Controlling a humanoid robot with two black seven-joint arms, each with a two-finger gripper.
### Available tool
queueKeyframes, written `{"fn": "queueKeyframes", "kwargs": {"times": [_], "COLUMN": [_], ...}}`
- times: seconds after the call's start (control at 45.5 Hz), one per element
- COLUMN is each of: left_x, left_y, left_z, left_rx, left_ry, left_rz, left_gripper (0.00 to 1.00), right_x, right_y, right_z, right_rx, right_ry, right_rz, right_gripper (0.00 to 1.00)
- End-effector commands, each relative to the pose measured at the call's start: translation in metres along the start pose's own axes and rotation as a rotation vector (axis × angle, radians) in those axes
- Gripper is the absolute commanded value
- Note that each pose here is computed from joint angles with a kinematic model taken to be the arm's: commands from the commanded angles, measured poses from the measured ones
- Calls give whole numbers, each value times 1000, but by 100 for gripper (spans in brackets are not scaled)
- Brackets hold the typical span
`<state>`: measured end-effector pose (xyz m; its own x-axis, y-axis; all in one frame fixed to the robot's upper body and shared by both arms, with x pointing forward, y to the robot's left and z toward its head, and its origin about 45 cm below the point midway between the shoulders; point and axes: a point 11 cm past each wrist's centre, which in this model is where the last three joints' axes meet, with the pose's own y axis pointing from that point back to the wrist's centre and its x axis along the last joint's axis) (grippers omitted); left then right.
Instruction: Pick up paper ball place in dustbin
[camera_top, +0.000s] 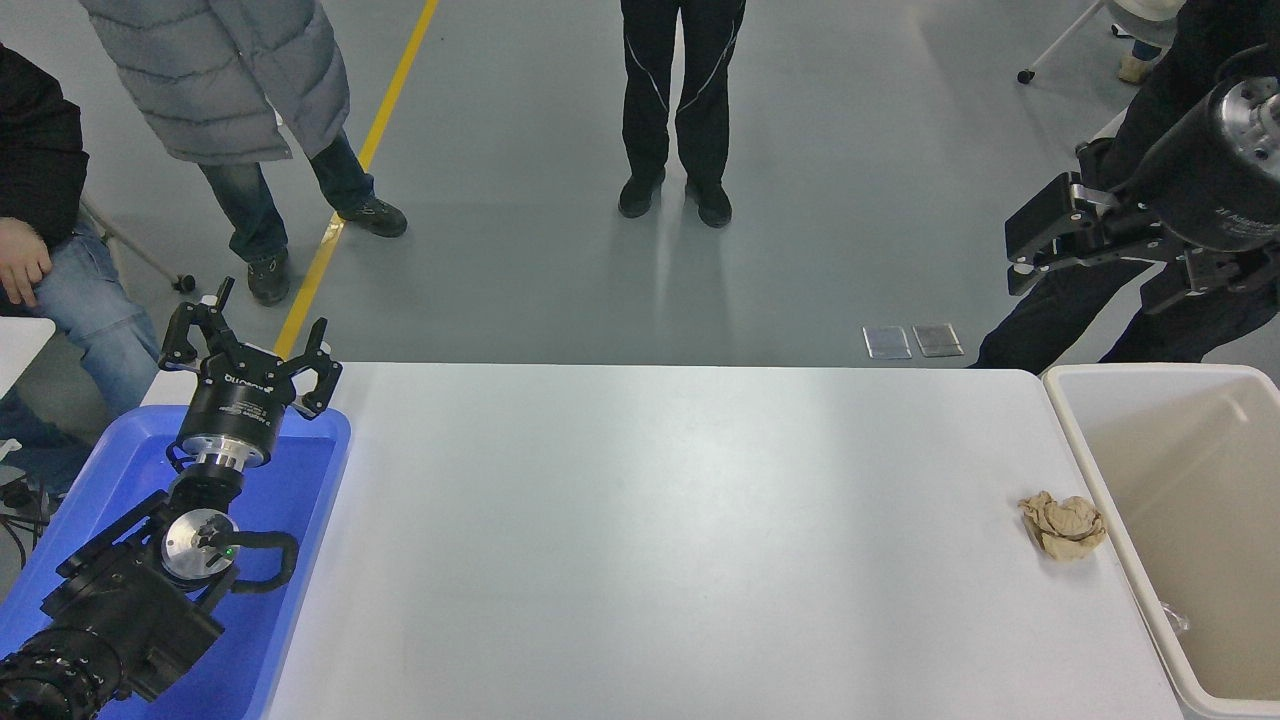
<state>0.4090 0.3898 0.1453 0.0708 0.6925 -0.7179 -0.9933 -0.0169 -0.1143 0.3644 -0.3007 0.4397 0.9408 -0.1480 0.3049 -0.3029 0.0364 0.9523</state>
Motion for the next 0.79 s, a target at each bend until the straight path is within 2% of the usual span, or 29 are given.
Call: {"fn": "queueKeyframes", "kwargs": {"times": [0.0,0.176,0.44,0.769], "left_x": [0,0,0,0], "left_y": [0,0,0,0], "left_z": [0,0,0,0], "left_rx": [-1,1,1,-1], "left_ry": [0,0,0,0], "left_rz": [0,0,0,0], "left_gripper": [98,98,98,98], "right_x": [0,-2,-26,-15], "right_y": [-1,-5,-58,-44], "right_z": [0,0,2,-2], "right_rx": [0,-2,-62,-48], "right_ry": [0,1,23,23], "right_rz": [-2,-13,-162,-112], "right_gripper": [100,100,100,100]}}
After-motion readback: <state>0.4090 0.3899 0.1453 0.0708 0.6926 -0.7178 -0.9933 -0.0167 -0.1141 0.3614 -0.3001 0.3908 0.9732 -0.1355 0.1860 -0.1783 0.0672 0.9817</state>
